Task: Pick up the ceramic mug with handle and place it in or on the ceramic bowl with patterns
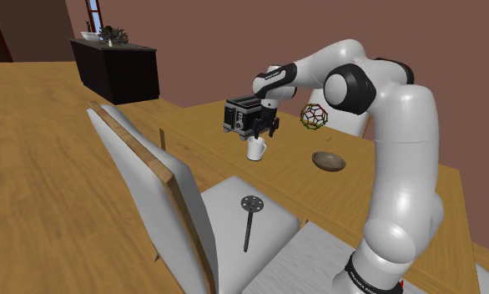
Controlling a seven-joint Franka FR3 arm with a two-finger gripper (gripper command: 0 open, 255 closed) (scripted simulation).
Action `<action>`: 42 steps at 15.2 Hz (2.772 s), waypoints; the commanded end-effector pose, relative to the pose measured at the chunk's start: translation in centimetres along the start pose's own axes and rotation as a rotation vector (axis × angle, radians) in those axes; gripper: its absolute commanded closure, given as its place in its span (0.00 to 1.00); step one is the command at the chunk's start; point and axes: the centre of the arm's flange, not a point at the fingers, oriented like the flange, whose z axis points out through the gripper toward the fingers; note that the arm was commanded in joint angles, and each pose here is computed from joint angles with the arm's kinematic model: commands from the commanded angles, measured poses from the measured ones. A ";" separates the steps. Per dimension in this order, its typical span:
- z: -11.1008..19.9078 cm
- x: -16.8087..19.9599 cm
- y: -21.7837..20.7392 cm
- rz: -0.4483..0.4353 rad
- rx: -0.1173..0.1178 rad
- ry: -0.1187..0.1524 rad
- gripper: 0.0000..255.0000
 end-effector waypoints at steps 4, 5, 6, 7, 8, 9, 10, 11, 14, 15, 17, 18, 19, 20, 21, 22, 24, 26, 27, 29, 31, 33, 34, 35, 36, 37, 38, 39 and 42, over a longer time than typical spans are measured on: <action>2.8 0.6 0.4 -0.001 0.000 0.001 0.00; 3.4 0.6 0.4 -0.001 0.000 0.001 0.00; 3.9 0.6 0.4 -0.001 0.000 0.001 0.00; 4.2 0.6 0.4 -0.001 0.000 0.001 0.00; 4.2 0.6 0.4 -0.001 0.000 0.001 0.00; 4.2 0.6 0.4 -0.001 0.000 0.001 0.00; 4.2 0.6 0.4 -0.001 0.000 0.001 0.00; 4.2 0.6 0.4 -0.001 0.000 0.001 0.00; 4.2 0.6 0.4 -0.001 0.000 0.000 0.00; 4.2 0.6 0.4 -0.001 0.000 0.000 0.00; 4.2 0.6 0.4 -0.001 0.000 0.000 1.00; 4.2 0.6 0.4 -0.001 0.000 0.000 1.00; 4.2 0.6 0.4 -0.001 0.000 0.000 1.00; 4.2 0.6 0.4 -0.001 0.000 0.000 1.00; 4.2 0.6 0.4 -0.001 0.000 0.000 1.00; 4.2 0.6 0.4 -0.001 0.000 0.000 1.00; 4.2 0.6 0.4 -0.001 0.000 0.000 1.00; 3.7 0.6 0.4 -0.001 0.000 0.001 1.00; 3.1 0.6 0.4 -0.001 0.000 0.001 1.00; 2.1 0.6 0.3 -0.001 0.000 0.001 1.00; 1.0 0.6 0.2 -0.001 0.000 0.001 1.00; 0.0 0.6 0.2 -0.001 0.000 0.001 1.00; -0.5 0.6 0.1 -0.001 0.000 0.001 1.00; -1.1 0.6 0.1 -0.001 0.000 0.001 1.00; -1.6 0.6 0.1 -0.001 0.000 0.001 1.00; -2.1 0.6 0.0 -0.001 0.000 0.001 1.00; -2.7 0.6 0.0 -0.001 0.000 0.001 1.00; -3.2 0.6 0.0 -0.001 0.000 0.001 1.00; -4.8 0.5 -0.1 -0.001 0.000 0.001 1.00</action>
